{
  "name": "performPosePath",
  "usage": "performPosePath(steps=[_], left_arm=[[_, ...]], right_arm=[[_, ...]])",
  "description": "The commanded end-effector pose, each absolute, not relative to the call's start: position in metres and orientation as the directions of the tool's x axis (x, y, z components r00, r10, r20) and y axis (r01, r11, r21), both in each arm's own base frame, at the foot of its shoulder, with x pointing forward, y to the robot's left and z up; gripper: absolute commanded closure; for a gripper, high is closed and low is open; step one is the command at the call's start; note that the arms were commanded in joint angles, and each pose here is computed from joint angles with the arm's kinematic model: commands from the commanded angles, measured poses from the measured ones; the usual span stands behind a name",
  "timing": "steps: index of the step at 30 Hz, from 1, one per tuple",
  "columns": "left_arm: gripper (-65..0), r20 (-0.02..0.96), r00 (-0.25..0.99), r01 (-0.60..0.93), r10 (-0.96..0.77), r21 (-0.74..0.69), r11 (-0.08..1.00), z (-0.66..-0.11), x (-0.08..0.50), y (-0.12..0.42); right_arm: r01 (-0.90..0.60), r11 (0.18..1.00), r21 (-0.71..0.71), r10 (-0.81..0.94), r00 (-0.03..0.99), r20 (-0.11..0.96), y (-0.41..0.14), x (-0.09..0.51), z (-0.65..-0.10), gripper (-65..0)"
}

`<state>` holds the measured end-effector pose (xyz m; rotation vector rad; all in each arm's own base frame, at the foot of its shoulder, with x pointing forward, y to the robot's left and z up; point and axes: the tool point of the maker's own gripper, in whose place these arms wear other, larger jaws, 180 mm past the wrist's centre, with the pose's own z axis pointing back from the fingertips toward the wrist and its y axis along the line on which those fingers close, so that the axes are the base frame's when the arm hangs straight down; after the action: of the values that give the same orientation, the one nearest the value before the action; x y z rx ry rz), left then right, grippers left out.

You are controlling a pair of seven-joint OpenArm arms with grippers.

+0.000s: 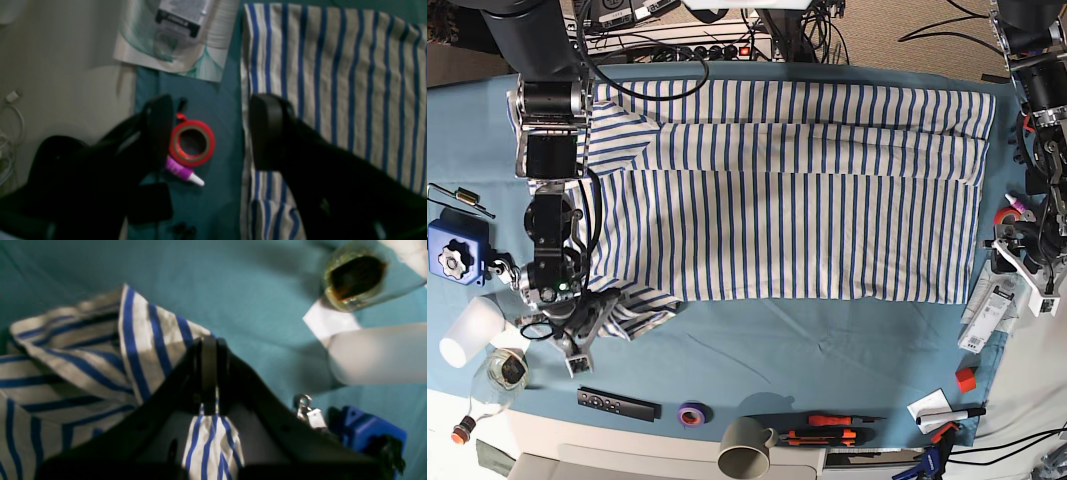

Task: Fold the T-shirt properly
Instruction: 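Grasp the sleeve with the right gripper and tuck it inward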

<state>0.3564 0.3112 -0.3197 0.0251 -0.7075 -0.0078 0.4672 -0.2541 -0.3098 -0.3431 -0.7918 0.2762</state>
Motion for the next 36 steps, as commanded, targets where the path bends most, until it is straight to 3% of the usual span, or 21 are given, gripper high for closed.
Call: performPosePath(steps=[1, 10, 20, 29, 34, 36], left_arm=[[-36.9, 0.692, 0.721, -0.006, -0.03, 0.048, 0.999, -0.3, 0.366, 0.319], [-36.9, 0.693, 0.721, -0.005, -0.029, 0.047, 0.999, -0.3, 0.366, 0.319], [-36.9, 0.693, 0.721, -0.006, -0.028, 0.047, 0.999, -0.3, 0.366, 0.319], [-36.9, 0.694, 0.72, -0.003, -0.026, 0.041, 0.999, -0.3, 0.367, 0.317], [-36.9, 0.694, 0.719, -0.002, -0.025, 0.038, 0.999, -0.3, 0.367, 0.317], [-36.9, 0.694, 0.719, -0.002, -0.025, 0.038, 0.999, -0.3, 0.367, 0.317]], right_arm=[[-0.084, 0.907, -0.413, 0.367, 0.639, 0.676, -0.259, 0.476, -0.285, 0.0], [-0.072, 0.906, -0.418, 0.328, 0.744, 0.582, -0.264, 0.453, -0.281, 0.0], [-0.103, 0.942, -0.318, 0.277, 0.776, 0.567, -0.249, 0.445, -0.291, 0.0], [-0.134, 0.937, -0.323, 0.298, 0.79, 0.536, -0.248, 0.441, -0.295, 0.0], [-0.137, 0.936, -0.324, 0.3, 0.79, 0.535, -0.248, 0.441, -0.295, -20.1], [-0.137, 0.936, -0.324, 0.3, 0.791, 0.534, -0.248, 0.44, -0.295, -22.5]])
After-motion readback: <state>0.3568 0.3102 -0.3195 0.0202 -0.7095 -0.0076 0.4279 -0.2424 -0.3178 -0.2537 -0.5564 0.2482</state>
